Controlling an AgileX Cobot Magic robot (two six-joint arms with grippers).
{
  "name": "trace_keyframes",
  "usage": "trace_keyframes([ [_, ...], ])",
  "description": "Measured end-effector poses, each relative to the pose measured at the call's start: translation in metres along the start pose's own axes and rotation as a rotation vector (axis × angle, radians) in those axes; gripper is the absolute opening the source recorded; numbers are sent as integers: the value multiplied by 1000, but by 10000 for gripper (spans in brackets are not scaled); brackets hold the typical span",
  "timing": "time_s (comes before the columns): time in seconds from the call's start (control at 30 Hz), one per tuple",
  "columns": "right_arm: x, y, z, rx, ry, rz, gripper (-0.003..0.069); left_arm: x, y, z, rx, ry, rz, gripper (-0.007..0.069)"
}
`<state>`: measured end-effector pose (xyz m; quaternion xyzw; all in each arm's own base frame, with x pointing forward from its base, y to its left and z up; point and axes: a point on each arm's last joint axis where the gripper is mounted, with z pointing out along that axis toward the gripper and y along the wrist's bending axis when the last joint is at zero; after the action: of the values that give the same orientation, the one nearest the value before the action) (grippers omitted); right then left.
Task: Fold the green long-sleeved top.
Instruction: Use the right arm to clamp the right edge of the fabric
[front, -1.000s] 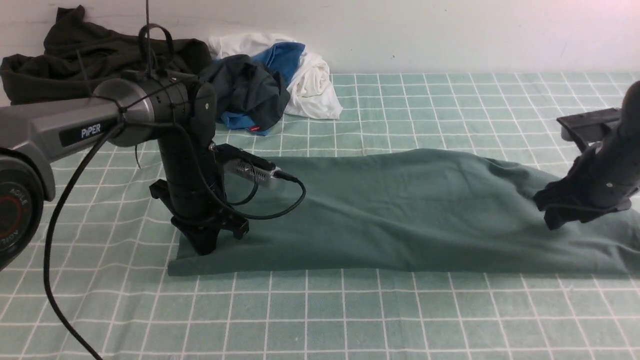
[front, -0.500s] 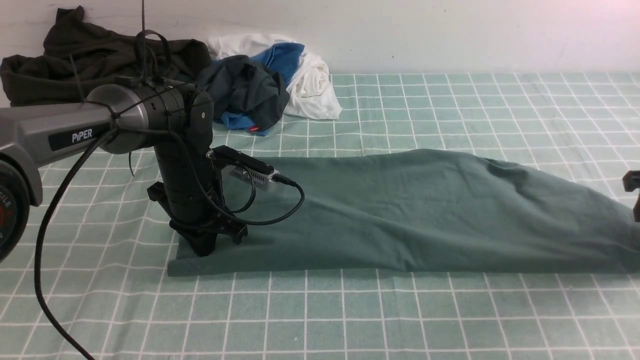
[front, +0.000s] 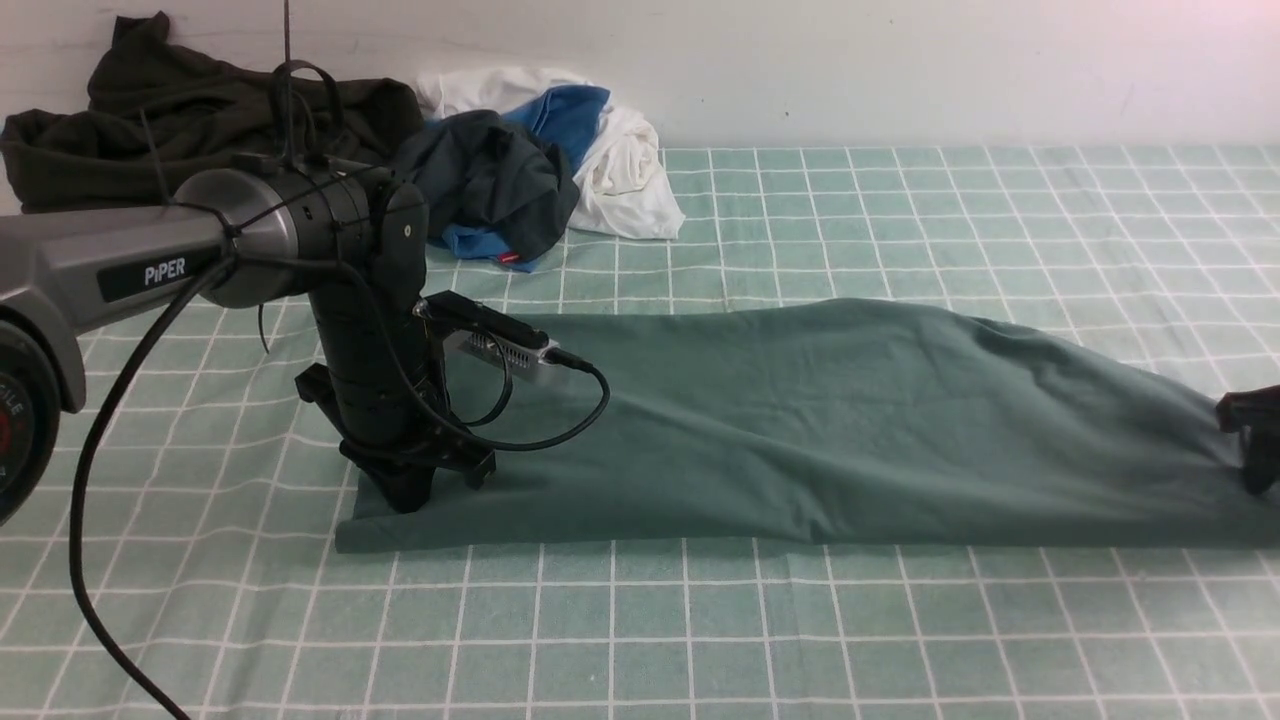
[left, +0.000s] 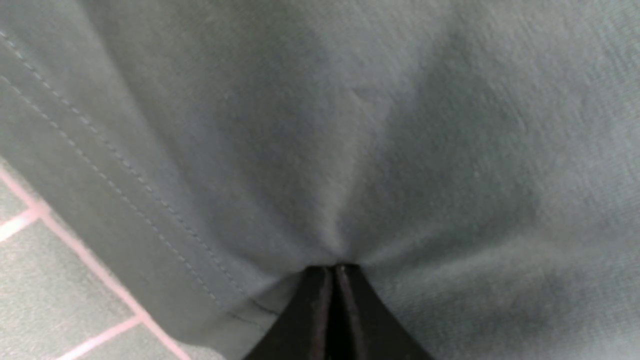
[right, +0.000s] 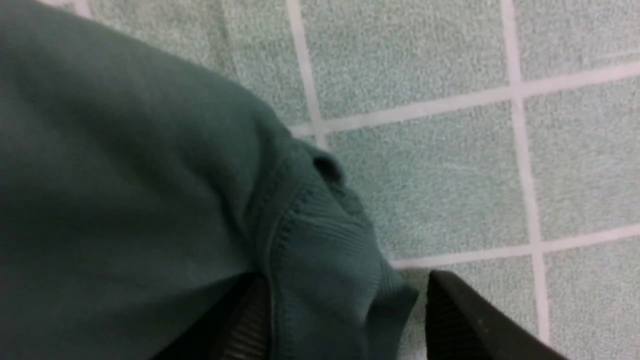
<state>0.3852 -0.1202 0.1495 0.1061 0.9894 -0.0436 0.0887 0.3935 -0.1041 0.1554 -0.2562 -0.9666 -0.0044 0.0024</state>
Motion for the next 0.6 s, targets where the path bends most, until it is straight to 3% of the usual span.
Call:
trace_keyframes([
  [0.13, -1, 1, 0, -8, 1, -13, 370, 0, 0, 0, -1, 0, 0, -3],
  [0.2, -1, 1, 0, -14, 2, -20, 320, 0, 0, 0, -1, 0, 0, -3],
  [0.4, -1, 3, -5, -38, -10, -44, 57, 0, 0, -4, -6, -18, 1, -3],
  [0.6, -2, -3, -44, 13, -98, -80, 40, 10, 7, -35, -109, -75, 36, -3],
])
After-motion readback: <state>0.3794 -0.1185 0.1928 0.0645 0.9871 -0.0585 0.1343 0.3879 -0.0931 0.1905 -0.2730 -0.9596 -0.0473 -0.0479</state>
